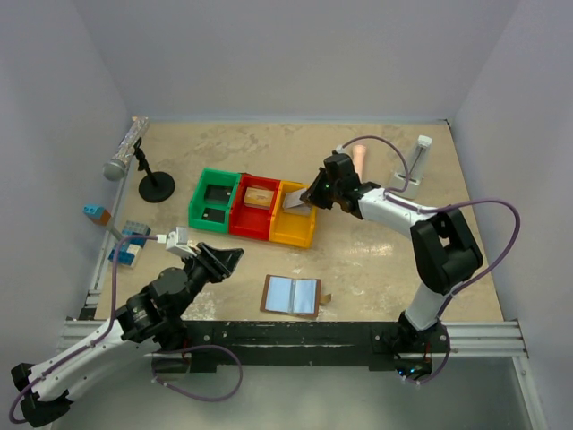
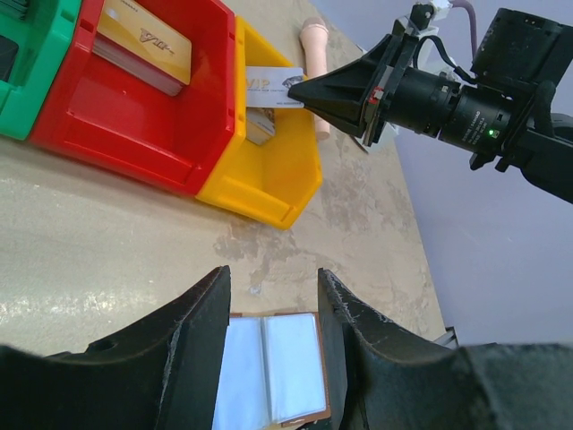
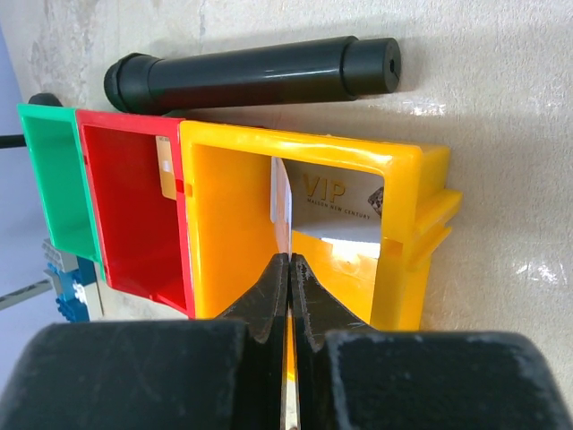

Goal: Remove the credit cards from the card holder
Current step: Place the credit card in the storage box.

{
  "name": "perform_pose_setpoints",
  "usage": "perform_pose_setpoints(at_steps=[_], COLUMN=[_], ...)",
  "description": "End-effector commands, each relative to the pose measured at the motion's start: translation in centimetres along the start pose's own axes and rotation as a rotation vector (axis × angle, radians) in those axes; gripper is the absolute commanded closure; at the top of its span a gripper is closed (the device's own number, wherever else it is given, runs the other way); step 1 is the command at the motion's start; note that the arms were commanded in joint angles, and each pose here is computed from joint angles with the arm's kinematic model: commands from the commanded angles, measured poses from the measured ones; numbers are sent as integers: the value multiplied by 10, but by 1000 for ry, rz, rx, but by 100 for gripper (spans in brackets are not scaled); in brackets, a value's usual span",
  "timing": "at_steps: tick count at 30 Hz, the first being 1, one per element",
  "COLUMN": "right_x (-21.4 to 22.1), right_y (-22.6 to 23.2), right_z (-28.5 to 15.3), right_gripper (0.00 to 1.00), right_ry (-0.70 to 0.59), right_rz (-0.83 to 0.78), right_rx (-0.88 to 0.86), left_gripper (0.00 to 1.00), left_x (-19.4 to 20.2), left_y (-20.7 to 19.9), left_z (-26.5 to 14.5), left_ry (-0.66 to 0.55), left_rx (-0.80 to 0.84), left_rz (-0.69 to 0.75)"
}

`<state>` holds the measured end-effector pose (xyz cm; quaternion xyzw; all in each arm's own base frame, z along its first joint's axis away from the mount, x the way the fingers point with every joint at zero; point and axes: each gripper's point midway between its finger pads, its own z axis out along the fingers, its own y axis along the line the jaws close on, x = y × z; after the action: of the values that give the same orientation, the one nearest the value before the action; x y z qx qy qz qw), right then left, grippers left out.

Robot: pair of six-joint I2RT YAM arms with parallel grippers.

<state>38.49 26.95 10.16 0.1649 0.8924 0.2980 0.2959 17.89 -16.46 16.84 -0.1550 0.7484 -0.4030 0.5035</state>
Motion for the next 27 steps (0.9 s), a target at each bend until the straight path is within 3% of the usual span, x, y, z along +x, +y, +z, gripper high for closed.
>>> perform_pose_setpoints(at_steps=[1, 12, 20, 27], right_x=[-13, -12, -16, -18], right_y=[5, 2, 2, 0], right_z=[-1, -5, -9, -13], right_gripper=[100, 92, 76, 69], right_ry=[-37, -43, -57, -67], right_rz=[12, 11, 10, 6], right_rx=[2, 15, 16, 25], left_gripper=[52, 52, 52, 52], left_x=[-6, -3, -3, -1], left_y=[-3, 0, -1, 0], left_z=[1, 1, 1, 2], left_ry=[-21, -15, -13, -6], left_rx=[4, -2, 1, 0], left_rz=[12, 15, 14, 16])
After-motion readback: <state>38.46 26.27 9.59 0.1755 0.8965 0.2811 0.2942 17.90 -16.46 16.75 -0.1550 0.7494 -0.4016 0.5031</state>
